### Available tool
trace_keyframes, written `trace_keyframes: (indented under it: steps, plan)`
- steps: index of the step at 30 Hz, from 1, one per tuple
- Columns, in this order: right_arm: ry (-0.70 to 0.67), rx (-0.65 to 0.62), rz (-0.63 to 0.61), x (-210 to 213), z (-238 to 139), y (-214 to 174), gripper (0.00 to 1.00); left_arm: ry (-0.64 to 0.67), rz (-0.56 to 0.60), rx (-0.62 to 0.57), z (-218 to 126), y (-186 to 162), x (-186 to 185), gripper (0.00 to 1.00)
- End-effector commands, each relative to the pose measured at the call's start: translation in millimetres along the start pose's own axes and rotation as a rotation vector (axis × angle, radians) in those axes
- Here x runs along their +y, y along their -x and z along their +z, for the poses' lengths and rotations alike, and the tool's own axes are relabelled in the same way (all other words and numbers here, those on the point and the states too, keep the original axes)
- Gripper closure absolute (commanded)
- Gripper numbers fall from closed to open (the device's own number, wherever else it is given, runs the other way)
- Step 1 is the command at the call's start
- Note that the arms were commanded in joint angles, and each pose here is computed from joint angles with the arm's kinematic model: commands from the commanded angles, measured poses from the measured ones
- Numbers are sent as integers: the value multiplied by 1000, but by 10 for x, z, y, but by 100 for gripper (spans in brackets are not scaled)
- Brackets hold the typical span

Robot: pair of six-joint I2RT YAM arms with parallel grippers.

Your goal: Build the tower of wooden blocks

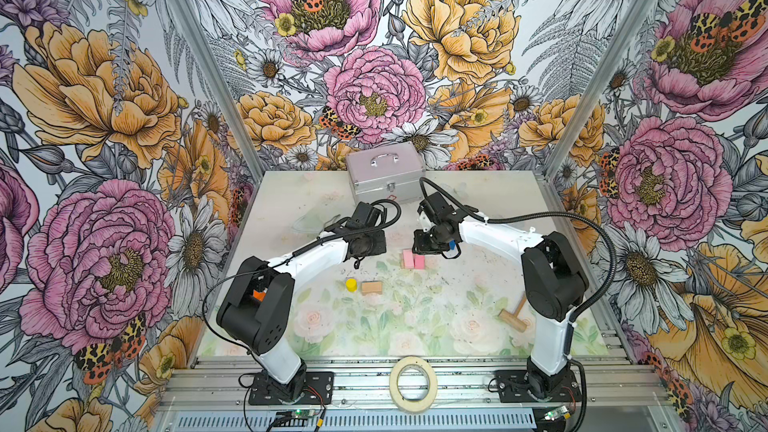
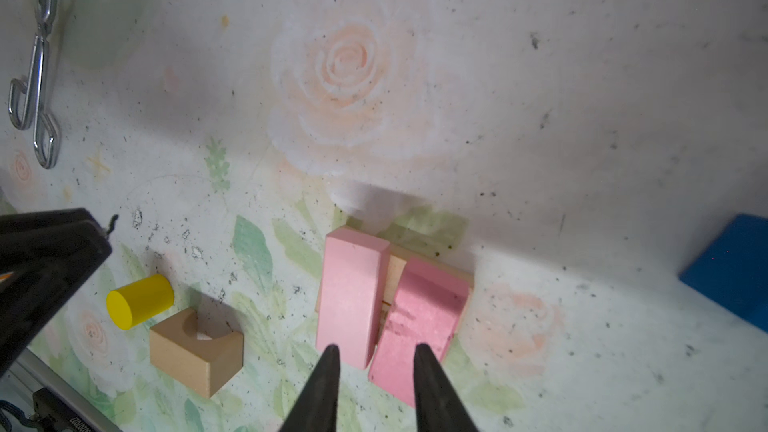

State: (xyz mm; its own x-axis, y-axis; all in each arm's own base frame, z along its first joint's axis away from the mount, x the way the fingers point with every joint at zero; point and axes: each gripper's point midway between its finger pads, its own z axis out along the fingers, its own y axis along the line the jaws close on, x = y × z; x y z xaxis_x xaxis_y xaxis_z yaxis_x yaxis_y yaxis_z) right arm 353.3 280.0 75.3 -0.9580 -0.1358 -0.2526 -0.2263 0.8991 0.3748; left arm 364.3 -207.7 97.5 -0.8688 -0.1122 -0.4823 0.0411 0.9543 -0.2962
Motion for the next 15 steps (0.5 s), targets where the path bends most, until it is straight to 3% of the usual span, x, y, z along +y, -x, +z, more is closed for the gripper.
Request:
trace_keyframes:
  steps: [1,8,15]
  plan:
    - [44,-22,5,124,-31,9,67,-35,-1,-9,4,58,-108,82]
    - [22,-36,20,80,-50,-20,69,-44,-6,7,64,37,-130,85]
    - [22,-119,46,-15,-290,90,93,-81,17,33,156,21,-303,98]
